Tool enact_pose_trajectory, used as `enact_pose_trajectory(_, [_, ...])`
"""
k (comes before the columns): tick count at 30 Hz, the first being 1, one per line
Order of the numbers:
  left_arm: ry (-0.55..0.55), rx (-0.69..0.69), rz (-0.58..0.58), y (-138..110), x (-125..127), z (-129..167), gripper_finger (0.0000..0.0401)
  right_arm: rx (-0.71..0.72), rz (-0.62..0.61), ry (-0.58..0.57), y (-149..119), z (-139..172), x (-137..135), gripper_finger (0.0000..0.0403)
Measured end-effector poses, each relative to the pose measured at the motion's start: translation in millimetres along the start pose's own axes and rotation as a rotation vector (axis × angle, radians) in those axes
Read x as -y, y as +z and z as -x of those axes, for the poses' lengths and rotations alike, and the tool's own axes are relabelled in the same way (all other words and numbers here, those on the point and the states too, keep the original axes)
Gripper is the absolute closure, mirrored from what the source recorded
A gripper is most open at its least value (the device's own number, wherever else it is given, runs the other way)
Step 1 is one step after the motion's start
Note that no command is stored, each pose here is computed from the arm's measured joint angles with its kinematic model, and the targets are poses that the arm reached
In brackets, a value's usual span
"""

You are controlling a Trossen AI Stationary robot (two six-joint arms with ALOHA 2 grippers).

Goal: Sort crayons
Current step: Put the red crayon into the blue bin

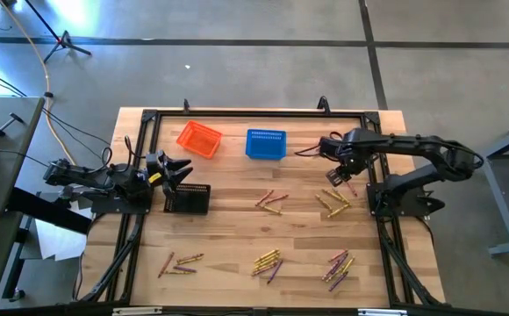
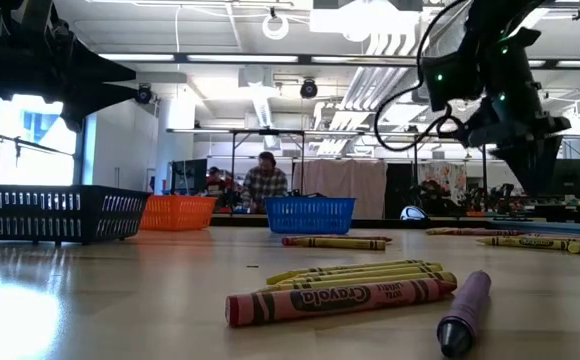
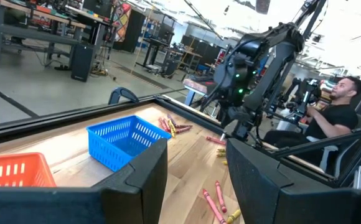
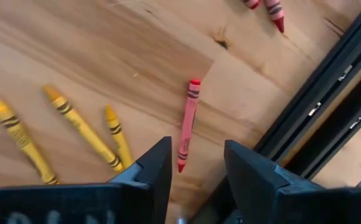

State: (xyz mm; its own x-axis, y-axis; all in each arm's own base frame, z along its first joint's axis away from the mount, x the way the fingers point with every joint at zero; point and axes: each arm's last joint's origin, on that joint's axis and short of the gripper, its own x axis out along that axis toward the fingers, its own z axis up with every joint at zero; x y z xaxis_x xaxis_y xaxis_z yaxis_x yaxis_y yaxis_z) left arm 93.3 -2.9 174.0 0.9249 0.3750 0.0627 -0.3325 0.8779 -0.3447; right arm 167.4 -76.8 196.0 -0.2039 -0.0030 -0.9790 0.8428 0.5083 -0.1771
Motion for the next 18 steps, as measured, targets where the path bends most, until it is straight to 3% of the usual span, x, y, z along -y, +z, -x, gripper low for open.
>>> enact_pose_trajectory(18, [0.000,0.000,0.000,0,0,0,0.0246,-0.143,0.068,-0.033,32,-31,8,0.0268])
